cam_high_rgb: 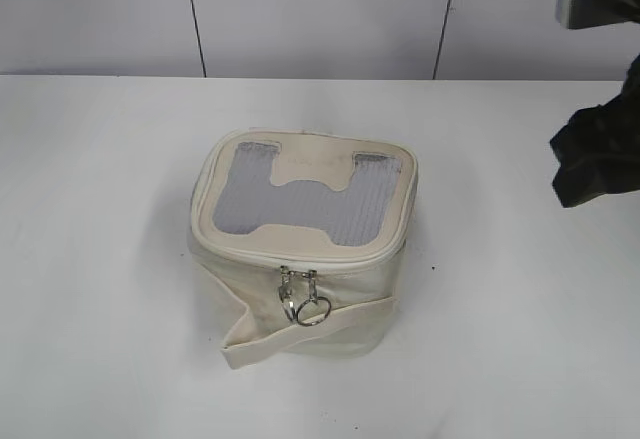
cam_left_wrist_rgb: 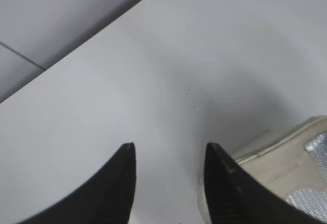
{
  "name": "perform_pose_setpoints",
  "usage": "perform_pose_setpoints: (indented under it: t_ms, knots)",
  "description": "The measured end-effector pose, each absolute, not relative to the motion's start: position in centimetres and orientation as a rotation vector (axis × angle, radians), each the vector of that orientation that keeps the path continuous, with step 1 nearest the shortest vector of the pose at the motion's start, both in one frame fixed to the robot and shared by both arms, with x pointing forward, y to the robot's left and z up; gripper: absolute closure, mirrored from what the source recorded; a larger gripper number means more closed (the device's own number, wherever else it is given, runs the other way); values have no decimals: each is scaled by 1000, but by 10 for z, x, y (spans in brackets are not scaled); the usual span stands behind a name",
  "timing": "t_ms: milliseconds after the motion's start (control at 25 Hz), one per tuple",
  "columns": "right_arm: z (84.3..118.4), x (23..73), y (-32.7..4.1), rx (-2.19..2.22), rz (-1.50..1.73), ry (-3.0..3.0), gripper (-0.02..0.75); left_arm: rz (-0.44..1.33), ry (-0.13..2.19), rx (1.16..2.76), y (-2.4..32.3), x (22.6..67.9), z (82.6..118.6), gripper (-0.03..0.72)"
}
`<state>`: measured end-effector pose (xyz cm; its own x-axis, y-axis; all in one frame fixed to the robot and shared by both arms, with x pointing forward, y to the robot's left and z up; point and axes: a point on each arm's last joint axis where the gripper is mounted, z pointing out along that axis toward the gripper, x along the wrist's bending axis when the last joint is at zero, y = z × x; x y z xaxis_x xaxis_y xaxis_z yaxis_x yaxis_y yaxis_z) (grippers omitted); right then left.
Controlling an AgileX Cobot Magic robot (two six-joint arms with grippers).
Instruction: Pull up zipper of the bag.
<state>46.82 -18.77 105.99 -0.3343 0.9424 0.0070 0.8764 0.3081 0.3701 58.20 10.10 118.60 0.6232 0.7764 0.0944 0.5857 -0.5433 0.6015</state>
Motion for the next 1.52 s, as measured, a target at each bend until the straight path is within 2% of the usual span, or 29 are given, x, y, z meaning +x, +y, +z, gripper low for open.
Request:
perform_pose_setpoints:
  t_ms: [360,720,880,1160,1520]
  knots:
    - [1060,482,-233,1870,380,2182,275,575,1371,2147,188,550,1214,348]
    - [1090,450,-244,1872,464,2104,275,593,1578,2078,256,461,1198,348]
    - [1098,419,-253,1853,534,2070,275,597,1603,2066,270,411,1180,348]
    - [1084,353,-271,1814,641,2015,276,716,1503,1933,287,323,1150,348]
    - [1064,285,-290,1693,861,1889,276,858,1369,1757,302,245,1103,348]
